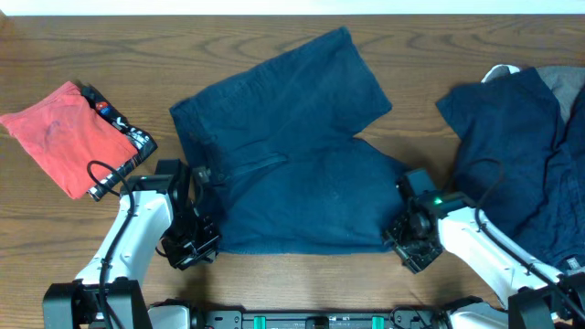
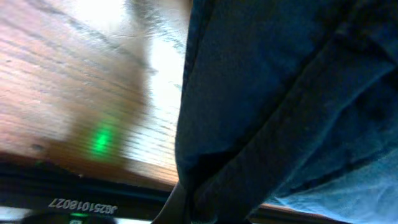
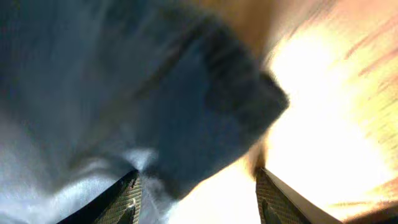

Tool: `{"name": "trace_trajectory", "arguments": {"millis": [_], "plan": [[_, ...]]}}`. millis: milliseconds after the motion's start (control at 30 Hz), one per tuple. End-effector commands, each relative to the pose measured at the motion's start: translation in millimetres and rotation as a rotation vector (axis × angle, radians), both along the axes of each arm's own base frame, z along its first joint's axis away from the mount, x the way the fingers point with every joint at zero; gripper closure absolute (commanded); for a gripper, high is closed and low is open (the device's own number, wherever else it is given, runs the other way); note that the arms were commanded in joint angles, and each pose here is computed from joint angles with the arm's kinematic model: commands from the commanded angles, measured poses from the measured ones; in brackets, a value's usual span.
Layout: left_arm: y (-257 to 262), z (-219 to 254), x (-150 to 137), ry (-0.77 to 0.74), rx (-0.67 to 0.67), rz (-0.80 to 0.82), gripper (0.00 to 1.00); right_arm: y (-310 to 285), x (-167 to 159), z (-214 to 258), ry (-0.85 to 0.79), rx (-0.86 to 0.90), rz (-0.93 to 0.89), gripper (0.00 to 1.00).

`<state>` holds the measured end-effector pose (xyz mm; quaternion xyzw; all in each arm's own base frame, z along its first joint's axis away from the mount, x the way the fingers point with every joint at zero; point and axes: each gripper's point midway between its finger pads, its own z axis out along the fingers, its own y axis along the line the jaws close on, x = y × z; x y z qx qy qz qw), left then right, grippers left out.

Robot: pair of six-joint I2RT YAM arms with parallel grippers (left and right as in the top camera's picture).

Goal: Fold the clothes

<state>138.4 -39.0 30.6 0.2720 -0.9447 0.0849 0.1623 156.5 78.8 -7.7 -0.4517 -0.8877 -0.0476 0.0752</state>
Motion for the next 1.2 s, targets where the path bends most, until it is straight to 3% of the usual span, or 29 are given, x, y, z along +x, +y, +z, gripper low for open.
{"name": "trace_trajectory", "arguments": {"millis": [0,333,500,700,800,967,1167], "plan": [[14,-3,-4,0.015,0.075,-0.039,0.94,-35,12,-5,-0.037,-0.133,-0.107,0.43],[13,-3,-5,0.017,0.073,-0.038,0.94,-45,27,-5,-0.083,-0.101,-0.117,0.48],[12,-2,-6,0.021,0.066,-0.036,0.94,-41,26,-4,-0.082,-0.095,-0.093,0.74],[12,-2,-6,0.022,0.066,-0.036,0.94,-39,25,-4,-0.082,-0.095,-0.082,0.86],[12,-2,-6,0.022,0.066,-0.036,0.94,-39,25,-4,-0.083,-0.095,-0.07,0.99],[10,-2,-6,0.022,0.055,-0.034,0.94,-40,24,-4,-0.087,-0.093,-0.007,0.99],[-9,13,-10,0.021,-0.064,-0.027,0.94,-52,30,17,-0.094,-0.103,0.001,0.99]]}}
